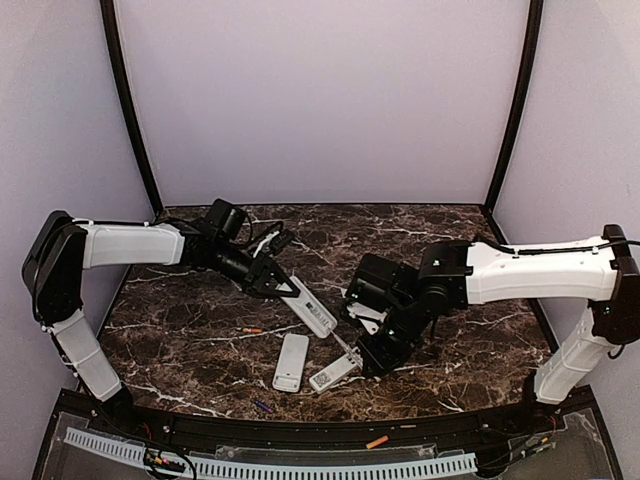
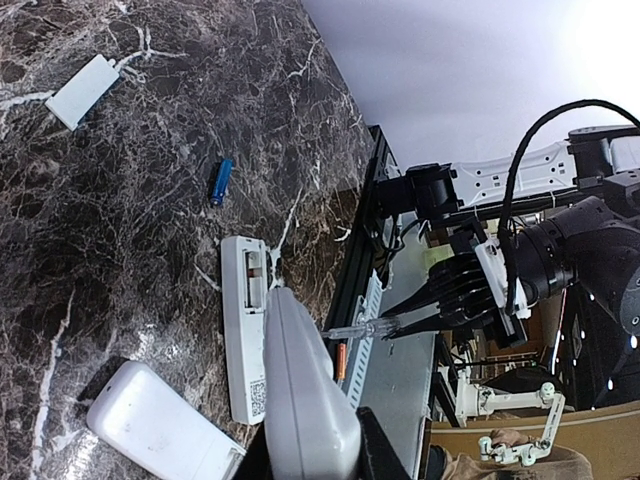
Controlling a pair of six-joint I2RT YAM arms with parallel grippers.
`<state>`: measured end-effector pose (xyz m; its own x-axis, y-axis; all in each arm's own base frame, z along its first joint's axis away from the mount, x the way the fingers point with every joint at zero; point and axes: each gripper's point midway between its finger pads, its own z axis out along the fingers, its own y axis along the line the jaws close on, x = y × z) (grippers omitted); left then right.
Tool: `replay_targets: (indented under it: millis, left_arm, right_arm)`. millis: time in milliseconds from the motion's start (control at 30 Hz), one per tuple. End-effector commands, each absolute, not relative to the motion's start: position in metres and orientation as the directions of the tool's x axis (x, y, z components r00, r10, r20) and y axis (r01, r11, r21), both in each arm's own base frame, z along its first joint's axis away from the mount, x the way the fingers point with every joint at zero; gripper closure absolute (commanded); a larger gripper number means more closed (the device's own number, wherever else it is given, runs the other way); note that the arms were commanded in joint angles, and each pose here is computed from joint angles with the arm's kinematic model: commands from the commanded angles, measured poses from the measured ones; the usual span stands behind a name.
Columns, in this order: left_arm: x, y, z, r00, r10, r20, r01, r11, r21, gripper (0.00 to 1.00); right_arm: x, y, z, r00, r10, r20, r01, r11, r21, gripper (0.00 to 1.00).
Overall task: Unload the batteries from the remote control
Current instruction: Remove the battery cover from the remote control.
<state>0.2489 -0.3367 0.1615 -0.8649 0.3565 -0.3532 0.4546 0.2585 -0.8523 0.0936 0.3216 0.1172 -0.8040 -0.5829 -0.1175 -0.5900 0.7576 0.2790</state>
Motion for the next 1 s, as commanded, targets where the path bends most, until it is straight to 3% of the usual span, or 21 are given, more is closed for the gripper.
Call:
replay_targets:
  millis: [0, 467, 967]
  left_arm:
    - [0.242, -0.342, 0.172, -0.846, 0.383, -0.372, 0.473, 0.215, -0.855, 1.0]
    - [0.238, -0.345, 0.171, -0.841, 0.397, -0.367, 0.472, 0.206, -0.857, 1.0]
    - [0.231, -0.349, 0.169, -0.832, 0.422, -0.36, 0.471, 0.193, -0.861, 1.0]
  right_arm:
    - [0.093, 0.323, 0.119, -0.781, -0.614, -0.116, -0.622, 0.745, 0.242, 1.0]
    - [0.096, 0.317, 0.112, -0.78, -0.62, -0.082, -0.624, 0.761, 0.176, 1.0]
    - [0.103, 0.333, 0.112, -0.759, -0.638, -0.129, -0.65, 0.735, 0.192, 1.0]
